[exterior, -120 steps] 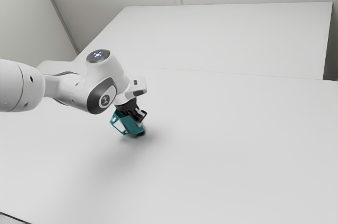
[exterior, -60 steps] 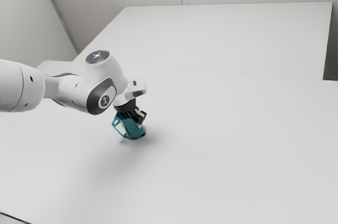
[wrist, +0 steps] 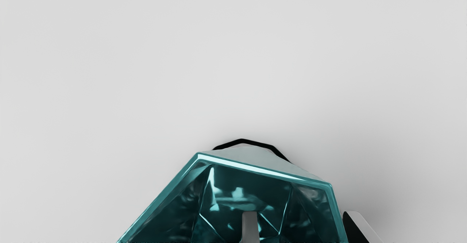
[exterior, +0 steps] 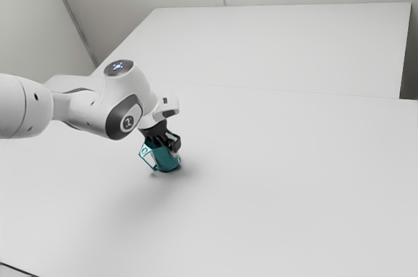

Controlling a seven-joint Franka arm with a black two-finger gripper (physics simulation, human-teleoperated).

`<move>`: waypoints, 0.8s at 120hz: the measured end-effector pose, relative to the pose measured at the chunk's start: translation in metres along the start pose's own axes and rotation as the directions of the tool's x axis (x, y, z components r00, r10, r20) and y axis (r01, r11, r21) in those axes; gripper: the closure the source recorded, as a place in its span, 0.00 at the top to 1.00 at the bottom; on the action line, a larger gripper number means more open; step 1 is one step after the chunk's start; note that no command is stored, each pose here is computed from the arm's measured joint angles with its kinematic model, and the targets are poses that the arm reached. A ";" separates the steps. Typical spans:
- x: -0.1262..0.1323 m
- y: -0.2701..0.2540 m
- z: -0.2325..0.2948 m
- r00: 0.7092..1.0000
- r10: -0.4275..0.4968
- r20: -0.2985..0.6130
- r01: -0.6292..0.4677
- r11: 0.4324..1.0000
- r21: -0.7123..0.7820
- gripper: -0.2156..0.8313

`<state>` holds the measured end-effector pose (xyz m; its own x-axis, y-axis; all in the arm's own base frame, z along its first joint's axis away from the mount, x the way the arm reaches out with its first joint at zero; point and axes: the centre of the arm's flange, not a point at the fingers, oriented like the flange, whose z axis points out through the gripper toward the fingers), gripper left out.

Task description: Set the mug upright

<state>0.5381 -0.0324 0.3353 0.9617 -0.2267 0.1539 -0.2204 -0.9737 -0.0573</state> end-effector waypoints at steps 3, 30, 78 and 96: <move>0.000 0.000 -0.002 1.000 0.000 -0.003 0.000 1.000 0.002 0.38; 0.001 -0.002 -0.018 1.000 0.001 -0.018 -0.001 1.000 0.014 0.42; 0.007 -0.013 -0.052 0.998 -0.011 -0.067 0.014 0.999 0.042 0.44; 0.019 -0.018 -0.075 0.995 -0.012 -0.101 0.018 0.998 0.053 0.45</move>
<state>0.5478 -0.0207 0.4131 0.9430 -0.2158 0.2534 -0.1944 -0.9751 -0.1070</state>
